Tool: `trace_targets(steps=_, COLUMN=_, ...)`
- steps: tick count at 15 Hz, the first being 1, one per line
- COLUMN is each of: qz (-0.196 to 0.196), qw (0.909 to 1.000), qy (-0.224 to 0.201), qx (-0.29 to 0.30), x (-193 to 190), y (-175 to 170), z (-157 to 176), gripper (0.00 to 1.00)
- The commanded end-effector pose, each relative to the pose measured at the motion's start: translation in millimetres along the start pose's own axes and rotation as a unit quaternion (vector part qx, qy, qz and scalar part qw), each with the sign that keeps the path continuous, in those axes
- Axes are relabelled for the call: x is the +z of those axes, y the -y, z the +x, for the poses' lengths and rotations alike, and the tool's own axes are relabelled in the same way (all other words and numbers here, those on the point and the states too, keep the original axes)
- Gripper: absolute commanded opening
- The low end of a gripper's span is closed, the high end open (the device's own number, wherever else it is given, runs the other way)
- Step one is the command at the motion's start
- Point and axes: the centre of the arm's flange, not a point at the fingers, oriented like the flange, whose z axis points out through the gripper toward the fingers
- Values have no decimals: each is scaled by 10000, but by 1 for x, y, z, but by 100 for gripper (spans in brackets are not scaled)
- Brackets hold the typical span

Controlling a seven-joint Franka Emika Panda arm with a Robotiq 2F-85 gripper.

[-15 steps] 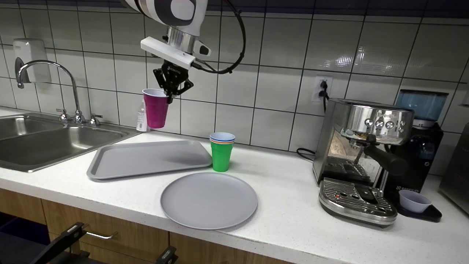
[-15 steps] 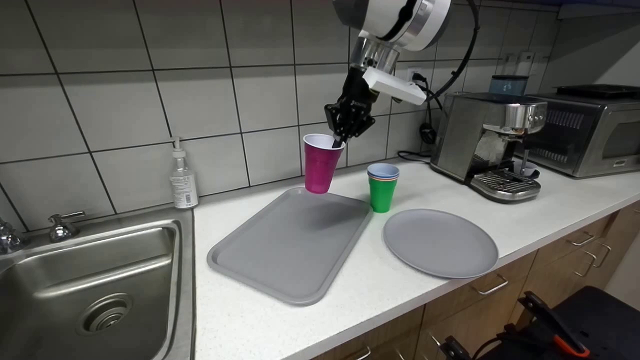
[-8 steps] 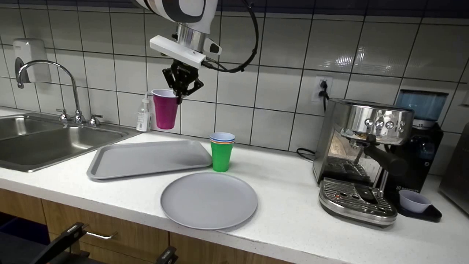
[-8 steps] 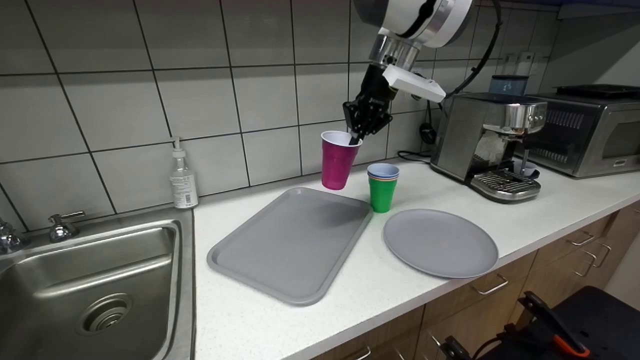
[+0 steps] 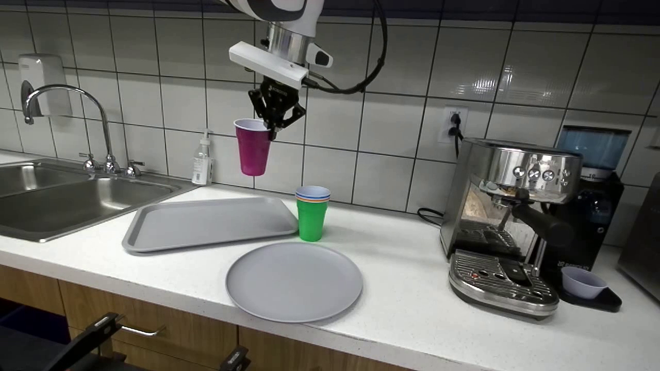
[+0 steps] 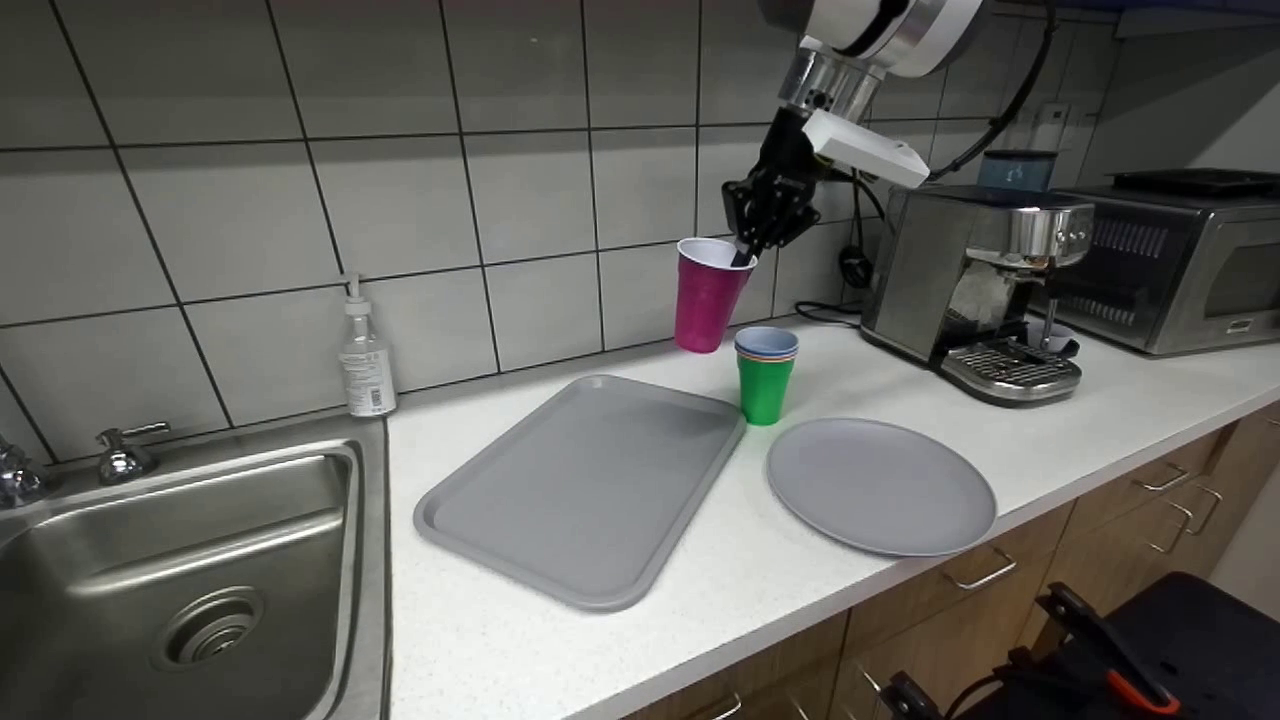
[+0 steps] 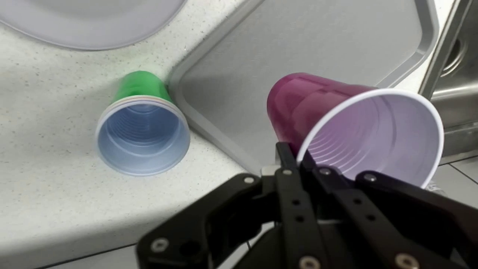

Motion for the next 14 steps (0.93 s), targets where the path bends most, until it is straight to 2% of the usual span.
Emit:
trace_targets(steps=1, qz=-113, qw=9997, qy=-206, qx=111, x=-21, y=-17, z=-8, gripper=1)
trace_targets(steps=14, qz=-466, qw=9946, qy=-693, qx=623, x=-43, y=-71, z=-5, gripper=1)
